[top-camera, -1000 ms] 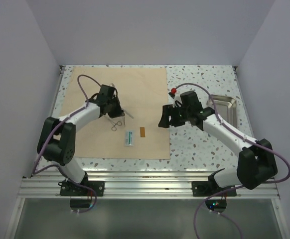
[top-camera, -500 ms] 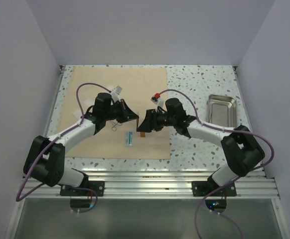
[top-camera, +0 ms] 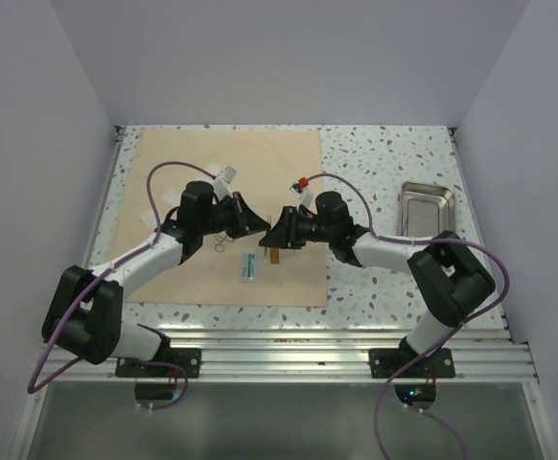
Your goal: Prepare the surgical pack
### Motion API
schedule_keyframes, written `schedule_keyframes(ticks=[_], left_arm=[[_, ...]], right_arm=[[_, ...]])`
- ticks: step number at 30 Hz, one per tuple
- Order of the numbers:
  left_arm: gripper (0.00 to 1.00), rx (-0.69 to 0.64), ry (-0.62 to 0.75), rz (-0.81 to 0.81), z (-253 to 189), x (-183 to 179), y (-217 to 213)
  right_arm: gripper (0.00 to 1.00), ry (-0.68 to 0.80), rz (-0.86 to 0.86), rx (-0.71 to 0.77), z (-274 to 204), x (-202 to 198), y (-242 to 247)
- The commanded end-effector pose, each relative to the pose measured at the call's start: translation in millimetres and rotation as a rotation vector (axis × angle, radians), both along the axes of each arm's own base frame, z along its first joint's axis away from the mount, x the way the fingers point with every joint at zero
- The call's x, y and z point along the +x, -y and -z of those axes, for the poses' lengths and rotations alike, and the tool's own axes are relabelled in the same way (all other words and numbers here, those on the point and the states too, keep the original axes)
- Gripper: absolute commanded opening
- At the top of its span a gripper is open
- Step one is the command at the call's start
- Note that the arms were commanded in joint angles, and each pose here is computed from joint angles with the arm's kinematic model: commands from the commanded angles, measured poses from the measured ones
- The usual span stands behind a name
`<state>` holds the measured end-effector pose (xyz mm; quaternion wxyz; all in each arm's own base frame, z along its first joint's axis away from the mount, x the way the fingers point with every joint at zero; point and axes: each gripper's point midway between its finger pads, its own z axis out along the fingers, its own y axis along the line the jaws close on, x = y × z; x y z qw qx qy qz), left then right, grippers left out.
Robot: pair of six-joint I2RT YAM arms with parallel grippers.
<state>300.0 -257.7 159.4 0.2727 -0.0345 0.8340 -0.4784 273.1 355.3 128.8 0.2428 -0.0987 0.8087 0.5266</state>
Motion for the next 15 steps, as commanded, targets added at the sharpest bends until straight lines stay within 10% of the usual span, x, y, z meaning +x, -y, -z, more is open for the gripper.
schedule_keyframes(ticks=[1,6,10,15], left_arm=[[0.00,-0.052,0.046,0.033,-14.8,-2.4,8.0],[0.00,-0.061,0.041,0.049,-16.3,-1.2,10.7],[0.67,-0.019,0.023,0.003,-11.9,6.5,-3.2],[0.83,0.165,0.048,-0.138,-6.3,19.8,-46.1]], right_arm=[[0.35,0.040,0.003,0.078,-15.2,4.9,-7.3],[0.00,0.010,0.027,0.061,-6.7,6.7,-5.9],[0.00,-0.030,0.090,-0.135,18.5,13.7,13.3],[0.00,-0.035,0.307,-0.697,58.8,38.0,118.2]])
